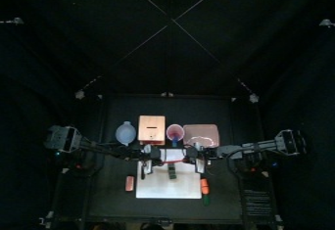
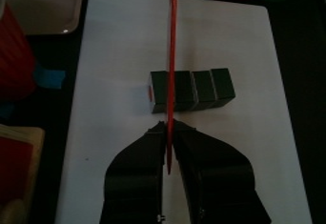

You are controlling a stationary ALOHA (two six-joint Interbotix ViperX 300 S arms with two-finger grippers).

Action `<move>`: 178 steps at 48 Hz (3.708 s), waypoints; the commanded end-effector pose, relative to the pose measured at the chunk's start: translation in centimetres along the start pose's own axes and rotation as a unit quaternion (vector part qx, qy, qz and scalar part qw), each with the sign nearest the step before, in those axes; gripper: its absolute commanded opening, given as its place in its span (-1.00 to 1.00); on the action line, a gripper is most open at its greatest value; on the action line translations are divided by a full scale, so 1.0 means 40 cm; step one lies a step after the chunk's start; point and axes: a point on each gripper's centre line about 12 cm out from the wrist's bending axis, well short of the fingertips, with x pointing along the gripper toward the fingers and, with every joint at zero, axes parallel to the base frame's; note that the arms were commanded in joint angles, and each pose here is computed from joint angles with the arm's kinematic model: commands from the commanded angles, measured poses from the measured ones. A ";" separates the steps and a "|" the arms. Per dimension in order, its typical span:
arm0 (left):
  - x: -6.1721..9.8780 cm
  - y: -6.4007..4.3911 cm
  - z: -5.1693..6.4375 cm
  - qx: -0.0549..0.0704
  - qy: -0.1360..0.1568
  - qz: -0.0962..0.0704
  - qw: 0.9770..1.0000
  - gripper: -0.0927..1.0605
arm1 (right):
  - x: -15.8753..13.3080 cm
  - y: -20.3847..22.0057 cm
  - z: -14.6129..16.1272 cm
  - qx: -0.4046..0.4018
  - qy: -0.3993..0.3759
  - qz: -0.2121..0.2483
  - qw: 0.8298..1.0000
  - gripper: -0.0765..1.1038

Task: Place sushi on board then cut the sushi with the knife then place the pieces on the plate
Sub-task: Cut the sushi into 4 pieces

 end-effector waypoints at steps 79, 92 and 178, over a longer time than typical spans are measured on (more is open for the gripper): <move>0.061 -0.023 -0.007 -0.015 0.039 -0.008 0.999 -0.03 | 0.067 -0.035 -0.105 0.038 0.089 -0.018 0.995 -0.22; 0.077 -0.021 -0.018 -0.014 0.048 -0.007 0.999 -0.03 | 0.093 -0.036 -0.134 0.044 0.114 -0.019 0.992 -0.22; 0.033 -0.086 0.023 0.015 0.050 -0.038 0.998 -0.03 | 0.011 -0.004 -0.055 0.068 0.122 0.010 0.990 -0.22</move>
